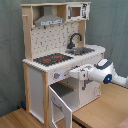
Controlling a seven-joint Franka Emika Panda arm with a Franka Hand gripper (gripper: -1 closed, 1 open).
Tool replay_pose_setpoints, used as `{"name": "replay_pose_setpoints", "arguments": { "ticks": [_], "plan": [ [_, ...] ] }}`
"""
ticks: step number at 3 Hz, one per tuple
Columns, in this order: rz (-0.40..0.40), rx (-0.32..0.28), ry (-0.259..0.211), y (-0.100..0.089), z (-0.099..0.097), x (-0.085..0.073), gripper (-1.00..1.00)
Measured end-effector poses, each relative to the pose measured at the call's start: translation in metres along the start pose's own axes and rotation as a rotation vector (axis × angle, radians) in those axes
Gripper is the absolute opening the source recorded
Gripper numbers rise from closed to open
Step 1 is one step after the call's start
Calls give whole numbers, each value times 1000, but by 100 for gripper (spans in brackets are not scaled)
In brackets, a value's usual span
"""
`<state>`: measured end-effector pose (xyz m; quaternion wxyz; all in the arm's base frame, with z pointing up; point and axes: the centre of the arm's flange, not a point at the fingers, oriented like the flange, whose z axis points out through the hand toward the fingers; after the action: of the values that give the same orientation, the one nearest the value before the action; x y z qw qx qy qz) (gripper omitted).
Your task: Play with the kitchen
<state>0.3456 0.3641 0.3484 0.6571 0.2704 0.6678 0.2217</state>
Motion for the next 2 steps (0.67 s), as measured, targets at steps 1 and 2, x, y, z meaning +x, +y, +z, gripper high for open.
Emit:
{"name": "replay_pose_setpoints", "arguments": {
  "ticks": [1, 2],
  "plan": [
    [-102, 0, -2, 1, 0, 1, -100],
    [-204, -1, -1, 1, 0, 2, -100]
  ]
}}
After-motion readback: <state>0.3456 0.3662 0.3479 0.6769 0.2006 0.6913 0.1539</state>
